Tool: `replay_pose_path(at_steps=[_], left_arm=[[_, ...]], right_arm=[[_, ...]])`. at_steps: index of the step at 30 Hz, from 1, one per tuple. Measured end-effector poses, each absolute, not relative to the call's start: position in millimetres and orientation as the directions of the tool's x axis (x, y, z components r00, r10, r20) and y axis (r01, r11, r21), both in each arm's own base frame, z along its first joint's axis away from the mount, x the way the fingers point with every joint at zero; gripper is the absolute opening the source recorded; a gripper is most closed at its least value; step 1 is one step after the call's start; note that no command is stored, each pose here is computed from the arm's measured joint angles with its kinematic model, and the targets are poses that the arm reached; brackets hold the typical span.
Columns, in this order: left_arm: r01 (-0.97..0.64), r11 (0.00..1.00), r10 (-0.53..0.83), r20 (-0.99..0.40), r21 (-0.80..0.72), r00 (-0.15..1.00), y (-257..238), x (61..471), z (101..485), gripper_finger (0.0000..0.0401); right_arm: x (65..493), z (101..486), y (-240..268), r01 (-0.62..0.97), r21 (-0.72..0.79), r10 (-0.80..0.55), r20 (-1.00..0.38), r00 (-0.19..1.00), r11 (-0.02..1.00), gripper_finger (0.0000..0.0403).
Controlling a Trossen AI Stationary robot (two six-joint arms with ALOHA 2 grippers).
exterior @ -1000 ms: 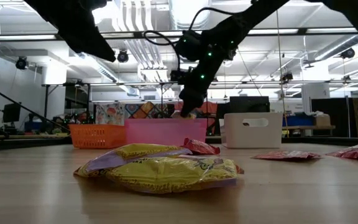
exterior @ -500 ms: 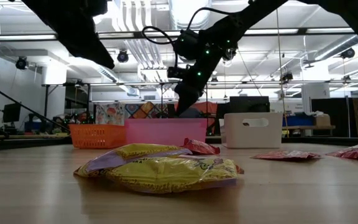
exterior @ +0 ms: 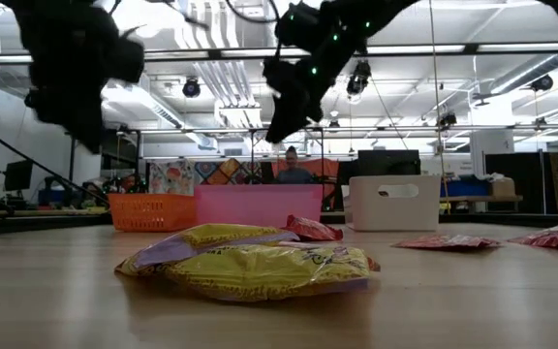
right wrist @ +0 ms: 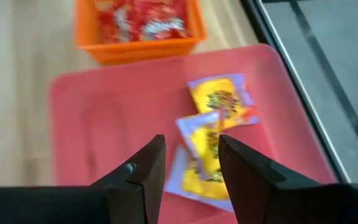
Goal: Organize candy in baskets
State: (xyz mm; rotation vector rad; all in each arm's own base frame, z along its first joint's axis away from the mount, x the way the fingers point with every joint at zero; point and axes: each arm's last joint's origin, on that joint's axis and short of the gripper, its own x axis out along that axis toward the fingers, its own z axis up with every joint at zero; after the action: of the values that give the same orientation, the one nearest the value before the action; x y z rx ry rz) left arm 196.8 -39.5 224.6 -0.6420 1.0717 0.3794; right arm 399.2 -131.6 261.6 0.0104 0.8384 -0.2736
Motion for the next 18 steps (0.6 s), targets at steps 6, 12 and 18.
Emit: replay_pose_path(at_steps=[6, 12, 18], left_arm=[[-0.74, 0.641, -0.067, -0.975, -0.205, 0.212, -57.2, 191.0, 203.0, 0.01], [-0.821, 0.555, -0.133, -0.989, -0.131, 0.068, -78.7, 191.2, 185.1, 0.01], [-0.856, 0.515, -0.15, -0.988, -0.038, -0.046, -91.8, 191.4, 169.2, 0.01]], right_arm=[[405.4, 265.7, -95.8, 0.151, -0.103, -0.178, -0.74, 0.649, 0.983, 0.013], [410.2, 265.7, -73.8, 0.076, -0.124, -0.143, -0.739, 0.659, 0.989, 0.0129], [411.4, 265.6, -66.4, 0.058, -0.123, -0.131, -0.74, 0.66, 0.991, 0.0134]])
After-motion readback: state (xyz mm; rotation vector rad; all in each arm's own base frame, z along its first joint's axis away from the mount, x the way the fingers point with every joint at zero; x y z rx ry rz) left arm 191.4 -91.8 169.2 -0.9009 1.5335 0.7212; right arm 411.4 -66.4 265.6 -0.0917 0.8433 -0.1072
